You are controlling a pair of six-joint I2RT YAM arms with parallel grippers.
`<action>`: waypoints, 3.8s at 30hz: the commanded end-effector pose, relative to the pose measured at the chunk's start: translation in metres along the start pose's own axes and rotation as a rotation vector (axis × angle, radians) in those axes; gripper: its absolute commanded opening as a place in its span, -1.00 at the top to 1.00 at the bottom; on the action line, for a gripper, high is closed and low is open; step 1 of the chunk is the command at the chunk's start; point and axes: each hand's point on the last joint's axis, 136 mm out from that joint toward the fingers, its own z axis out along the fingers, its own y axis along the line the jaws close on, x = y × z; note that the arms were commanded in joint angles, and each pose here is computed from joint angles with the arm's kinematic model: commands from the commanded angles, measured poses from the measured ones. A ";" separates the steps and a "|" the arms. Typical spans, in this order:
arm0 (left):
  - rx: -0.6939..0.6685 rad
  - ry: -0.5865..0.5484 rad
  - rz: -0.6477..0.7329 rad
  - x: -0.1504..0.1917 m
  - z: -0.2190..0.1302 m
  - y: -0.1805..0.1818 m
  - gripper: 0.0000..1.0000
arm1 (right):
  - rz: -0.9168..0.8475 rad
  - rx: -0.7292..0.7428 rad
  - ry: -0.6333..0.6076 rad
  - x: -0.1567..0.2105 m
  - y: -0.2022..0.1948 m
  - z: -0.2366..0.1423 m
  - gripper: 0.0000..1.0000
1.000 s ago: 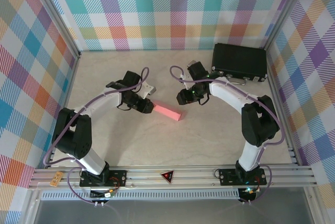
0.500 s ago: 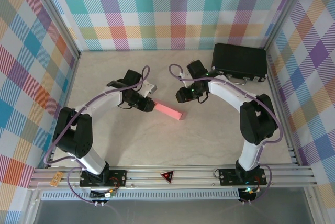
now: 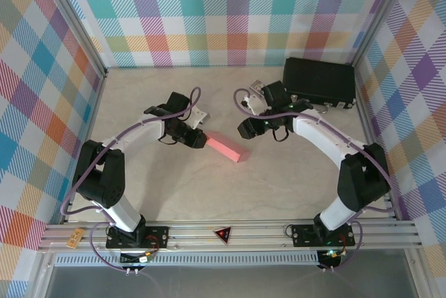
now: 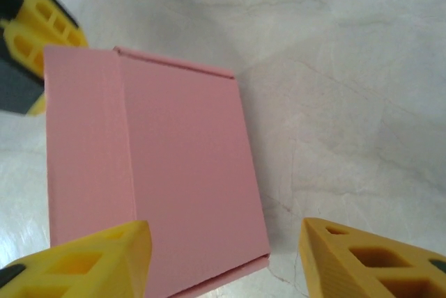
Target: Fold the paper box
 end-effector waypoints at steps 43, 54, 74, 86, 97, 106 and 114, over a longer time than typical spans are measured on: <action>-0.026 0.000 -0.019 0.004 0.010 0.004 0.56 | -0.644 0.070 -0.109 0.062 0.068 0.025 -0.50; -0.130 -0.067 -0.101 0.030 0.015 0.019 0.34 | -0.589 0.101 -0.102 0.062 0.058 0.034 -0.50; -0.228 -0.343 -0.074 0.003 -0.049 0.010 0.24 | -0.282 0.102 -0.052 0.060 0.032 0.037 -0.40; -0.173 -0.269 -0.067 -0.056 -0.018 0.017 0.01 | -0.109 0.091 0.001 0.059 0.025 0.045 -0.31; 0.073 -0.059 -0.078 -0.042 0.054 0.005 0.19 | -0.029 0.163 0.163 0.089 0.003 0.071 -0.24; 0.119 -0.027 -0.185 -0.004 0.063 -0.003 0.40 | -0.037 0.175 0.194 0.084 -0.004 0.086 -0.23; 0.098 -0.111 -0.286 0.013 0.051 -0.018 0.42 | -0.150 0.191 0.214 0.060 -0.017 0.111 -0.24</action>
